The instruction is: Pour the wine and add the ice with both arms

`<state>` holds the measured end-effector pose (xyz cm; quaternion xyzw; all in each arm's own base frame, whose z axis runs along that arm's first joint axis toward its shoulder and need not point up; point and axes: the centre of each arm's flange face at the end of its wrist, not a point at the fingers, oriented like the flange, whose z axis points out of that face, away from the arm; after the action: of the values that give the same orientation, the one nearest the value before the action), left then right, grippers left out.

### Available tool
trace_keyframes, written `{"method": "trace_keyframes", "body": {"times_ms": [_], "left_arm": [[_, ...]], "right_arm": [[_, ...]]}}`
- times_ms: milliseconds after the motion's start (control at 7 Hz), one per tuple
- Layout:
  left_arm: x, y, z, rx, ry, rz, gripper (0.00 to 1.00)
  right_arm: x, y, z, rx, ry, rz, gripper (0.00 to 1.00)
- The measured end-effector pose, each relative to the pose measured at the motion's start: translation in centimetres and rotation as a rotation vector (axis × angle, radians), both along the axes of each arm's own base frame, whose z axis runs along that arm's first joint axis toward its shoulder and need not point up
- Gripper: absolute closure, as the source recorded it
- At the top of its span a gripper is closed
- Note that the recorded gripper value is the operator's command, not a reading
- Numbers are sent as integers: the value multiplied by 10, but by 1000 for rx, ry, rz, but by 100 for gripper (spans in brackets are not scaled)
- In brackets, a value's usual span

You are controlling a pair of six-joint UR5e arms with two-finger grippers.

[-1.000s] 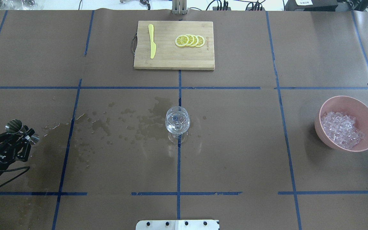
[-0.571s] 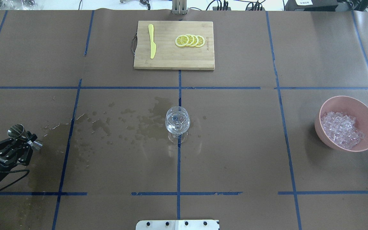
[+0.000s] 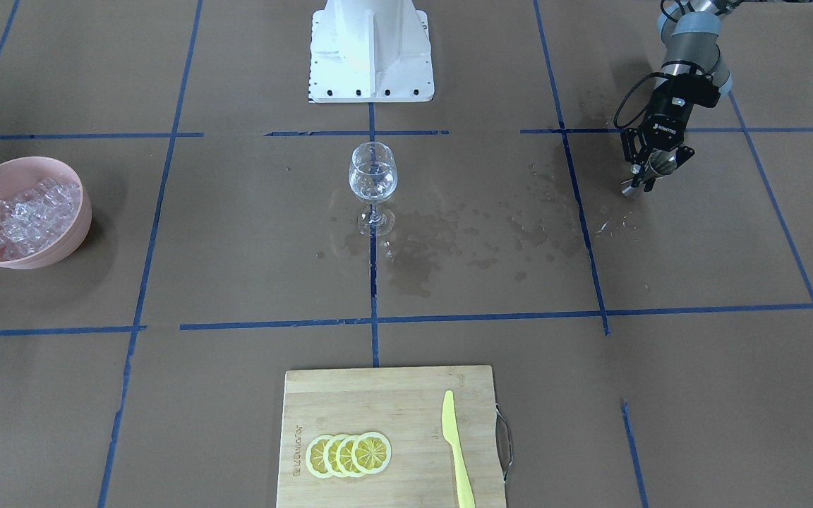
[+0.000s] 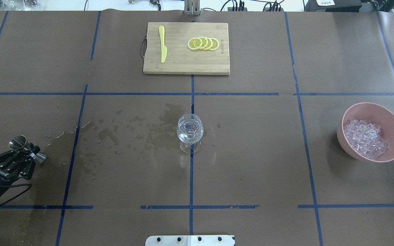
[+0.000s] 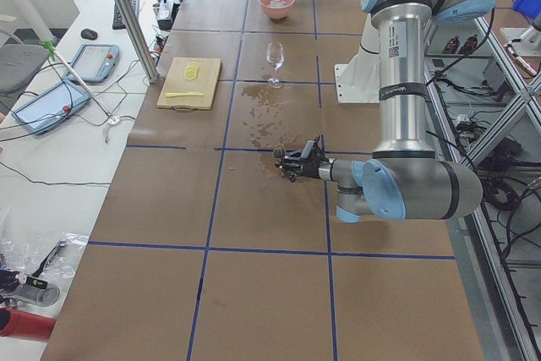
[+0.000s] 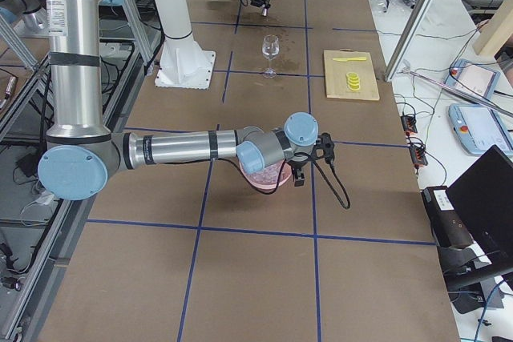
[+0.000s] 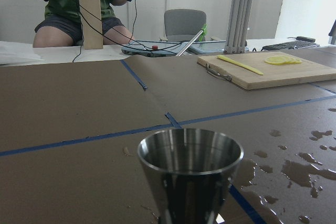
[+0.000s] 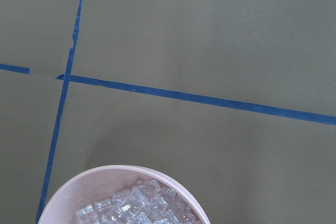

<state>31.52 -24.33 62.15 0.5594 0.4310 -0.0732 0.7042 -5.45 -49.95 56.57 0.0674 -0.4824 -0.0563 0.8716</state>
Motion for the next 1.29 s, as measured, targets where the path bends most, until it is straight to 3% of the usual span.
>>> {"method": "trace_keyframes", "body": {"times_ms": [714,1000,1286], "left_arm": [[5,7,2,-1,-5,21,86],[6,9,5,-1,-13,27,76],[7,10,6,-1,-15,30,1]], "right_arm": [[0,0,1,-3,0,1,0],[0,0,1,-3,0,1,0],[0,0,1,-3,-1,0,0]]}}
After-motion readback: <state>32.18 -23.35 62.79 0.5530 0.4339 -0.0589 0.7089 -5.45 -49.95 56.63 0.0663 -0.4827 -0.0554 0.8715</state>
